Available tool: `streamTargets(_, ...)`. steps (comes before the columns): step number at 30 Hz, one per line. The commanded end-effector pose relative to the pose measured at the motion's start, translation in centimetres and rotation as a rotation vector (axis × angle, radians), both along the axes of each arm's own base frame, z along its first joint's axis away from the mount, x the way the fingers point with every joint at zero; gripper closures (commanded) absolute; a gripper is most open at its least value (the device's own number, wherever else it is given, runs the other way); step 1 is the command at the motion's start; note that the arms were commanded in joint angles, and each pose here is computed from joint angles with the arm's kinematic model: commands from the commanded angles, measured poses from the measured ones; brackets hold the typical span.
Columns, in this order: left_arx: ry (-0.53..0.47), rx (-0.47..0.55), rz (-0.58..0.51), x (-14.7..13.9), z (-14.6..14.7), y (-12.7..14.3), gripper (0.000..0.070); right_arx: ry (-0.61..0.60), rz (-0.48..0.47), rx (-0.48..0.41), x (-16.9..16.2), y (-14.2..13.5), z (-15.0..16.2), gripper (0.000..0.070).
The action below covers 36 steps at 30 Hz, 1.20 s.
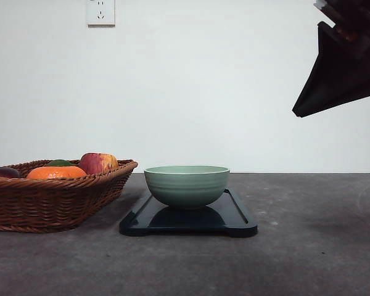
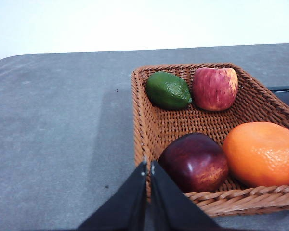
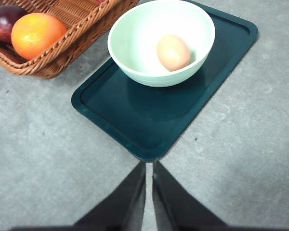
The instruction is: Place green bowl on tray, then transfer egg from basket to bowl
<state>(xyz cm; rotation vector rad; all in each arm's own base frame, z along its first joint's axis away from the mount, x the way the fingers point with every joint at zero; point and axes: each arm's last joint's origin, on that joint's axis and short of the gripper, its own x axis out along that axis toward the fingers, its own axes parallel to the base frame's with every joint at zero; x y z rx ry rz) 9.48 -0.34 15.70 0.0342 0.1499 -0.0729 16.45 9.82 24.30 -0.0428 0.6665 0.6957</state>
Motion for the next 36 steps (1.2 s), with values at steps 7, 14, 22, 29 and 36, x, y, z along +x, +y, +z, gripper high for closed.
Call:
streamTargets(7,0.026,-0.002,-0.003,0.1,-0.7,0.0,0.0700,-0.010,0.007,0.006,0.1,0.2,0.3,0.0683)
streamTargets(14,0.026,-0.002,-0.003,0.1,-0.7,0.0,0.0700,-0.010,0.007,0.006,0.1,0.2,0.3,0.0683)
streamTargets(22,0.026,-0.002,-0.003,0.1,-0.7,0.0,0.0700,-0.085,0.026,-0.059,-0.4,-0.3,0.7,0.0683)
streamTargets(29,0.026,-0.002,-0.003,0.1,-0.7,0.0,0.0700,-0.274,-0.120,-0.090,-2.6,-3.0,-0.3,0.0682)
streamTargets(36,0.026,-0.002,-0.003,0.1,-0.7,0.0,0.0700,-0.441,-0.319,-0.039,-5.8,-6.8,-3.8,0.0683)
